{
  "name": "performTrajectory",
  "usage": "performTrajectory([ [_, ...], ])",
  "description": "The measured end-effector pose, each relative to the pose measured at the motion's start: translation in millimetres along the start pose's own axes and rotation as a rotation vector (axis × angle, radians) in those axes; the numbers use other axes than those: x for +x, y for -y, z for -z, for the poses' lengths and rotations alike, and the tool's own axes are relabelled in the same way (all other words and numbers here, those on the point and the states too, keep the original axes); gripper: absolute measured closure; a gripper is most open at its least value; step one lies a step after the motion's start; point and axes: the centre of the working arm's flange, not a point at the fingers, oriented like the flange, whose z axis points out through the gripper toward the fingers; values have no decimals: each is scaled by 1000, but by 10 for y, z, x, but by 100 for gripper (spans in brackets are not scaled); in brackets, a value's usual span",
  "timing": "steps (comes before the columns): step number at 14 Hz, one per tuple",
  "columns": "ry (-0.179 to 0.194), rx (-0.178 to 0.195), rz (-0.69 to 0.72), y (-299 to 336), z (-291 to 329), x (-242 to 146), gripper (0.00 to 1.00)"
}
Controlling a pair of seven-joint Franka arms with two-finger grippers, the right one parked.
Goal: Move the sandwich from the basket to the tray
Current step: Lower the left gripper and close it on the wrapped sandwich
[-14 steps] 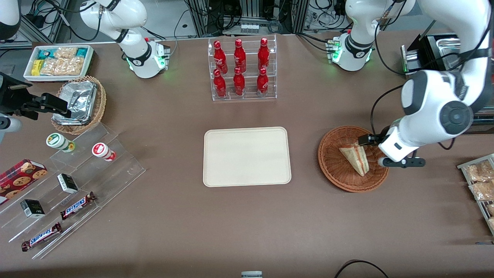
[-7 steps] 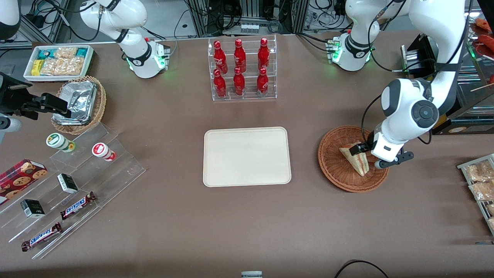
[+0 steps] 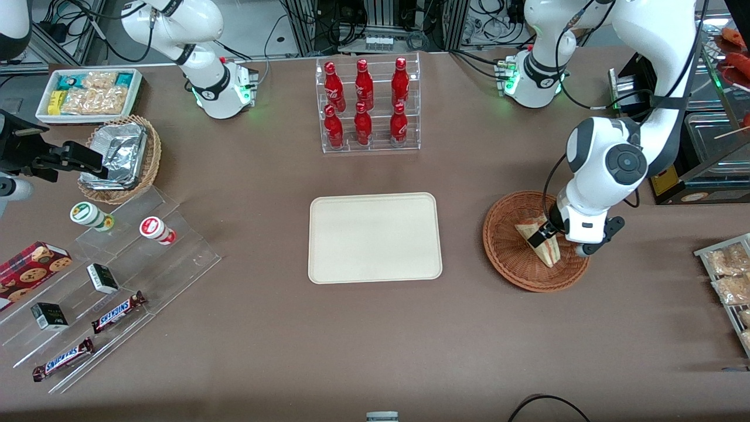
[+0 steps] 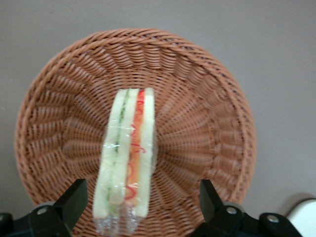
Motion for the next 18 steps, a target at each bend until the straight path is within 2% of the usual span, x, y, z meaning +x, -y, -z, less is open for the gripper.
performTrajectory([
  [5,33,53,7,99,-113,-22,0],
  [9,61,75,16,125,-309,-39,0],
  [13,72,77,30,105,-472,-57,0],
  [14,74,77,45,99,-520,-62,7],
  [15,77,79,66,96,-561,-66,7],
  [17,78,80,86,94,-580,-65,24],
  [18,74,77,87,84,-561,-54,37],
])
